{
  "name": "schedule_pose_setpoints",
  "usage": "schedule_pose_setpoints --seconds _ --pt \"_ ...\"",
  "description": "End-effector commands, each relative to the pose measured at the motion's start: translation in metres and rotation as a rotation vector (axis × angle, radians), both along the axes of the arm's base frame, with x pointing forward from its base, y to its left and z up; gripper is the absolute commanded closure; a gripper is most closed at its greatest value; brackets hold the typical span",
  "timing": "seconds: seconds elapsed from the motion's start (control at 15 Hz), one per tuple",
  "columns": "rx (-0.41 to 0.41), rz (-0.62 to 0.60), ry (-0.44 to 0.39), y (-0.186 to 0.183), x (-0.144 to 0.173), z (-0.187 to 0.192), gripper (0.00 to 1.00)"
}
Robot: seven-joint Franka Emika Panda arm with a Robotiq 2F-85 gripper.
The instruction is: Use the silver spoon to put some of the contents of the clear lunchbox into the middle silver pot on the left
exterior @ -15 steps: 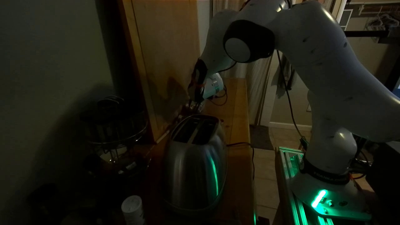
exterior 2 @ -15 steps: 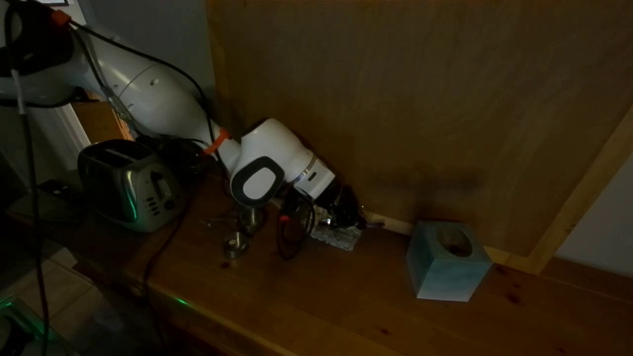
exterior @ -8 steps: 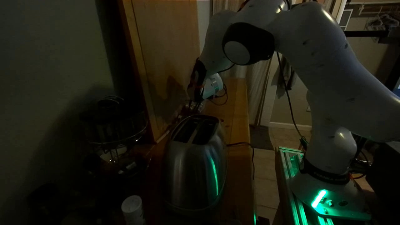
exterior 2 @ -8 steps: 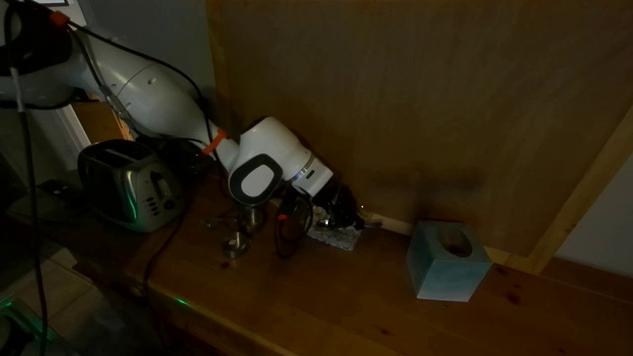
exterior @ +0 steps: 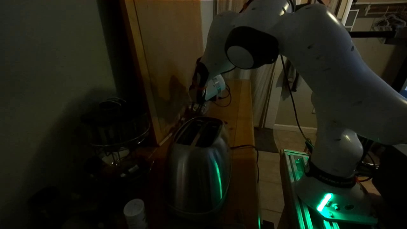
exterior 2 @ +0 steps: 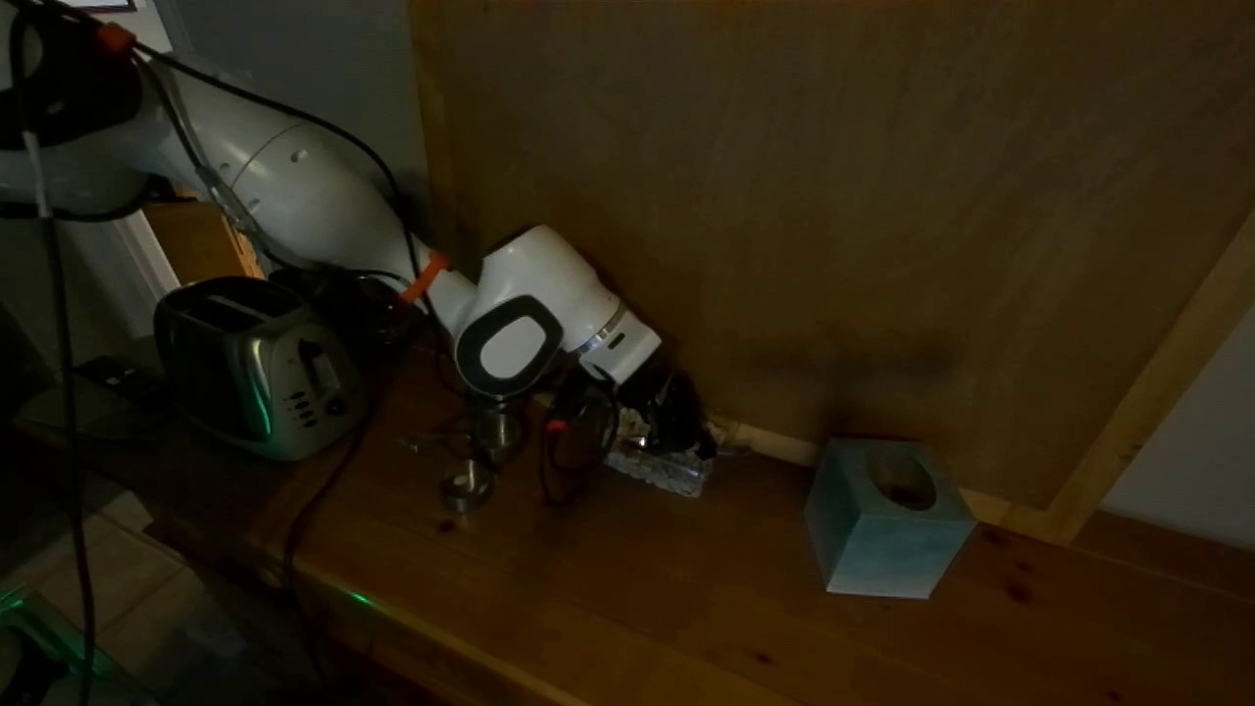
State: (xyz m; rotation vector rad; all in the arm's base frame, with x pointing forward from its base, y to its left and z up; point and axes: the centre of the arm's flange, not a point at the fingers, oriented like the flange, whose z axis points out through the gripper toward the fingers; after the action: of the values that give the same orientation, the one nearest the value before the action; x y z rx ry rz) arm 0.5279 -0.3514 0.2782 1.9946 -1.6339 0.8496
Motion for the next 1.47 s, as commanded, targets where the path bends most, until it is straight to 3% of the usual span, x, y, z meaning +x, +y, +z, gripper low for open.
schedule_pose_setpoints --seconds 0.0,0.67,1.4 --pt "0.102 -0.032 0.096 0.000 0.003 -0.013 0.98" --pt "0.218 -0.067 0.187 -0.008 0.016 -0.001 0.98" --pt "0.342 -0.231 0.152 -0.032 0.027 -0.001 0.98"
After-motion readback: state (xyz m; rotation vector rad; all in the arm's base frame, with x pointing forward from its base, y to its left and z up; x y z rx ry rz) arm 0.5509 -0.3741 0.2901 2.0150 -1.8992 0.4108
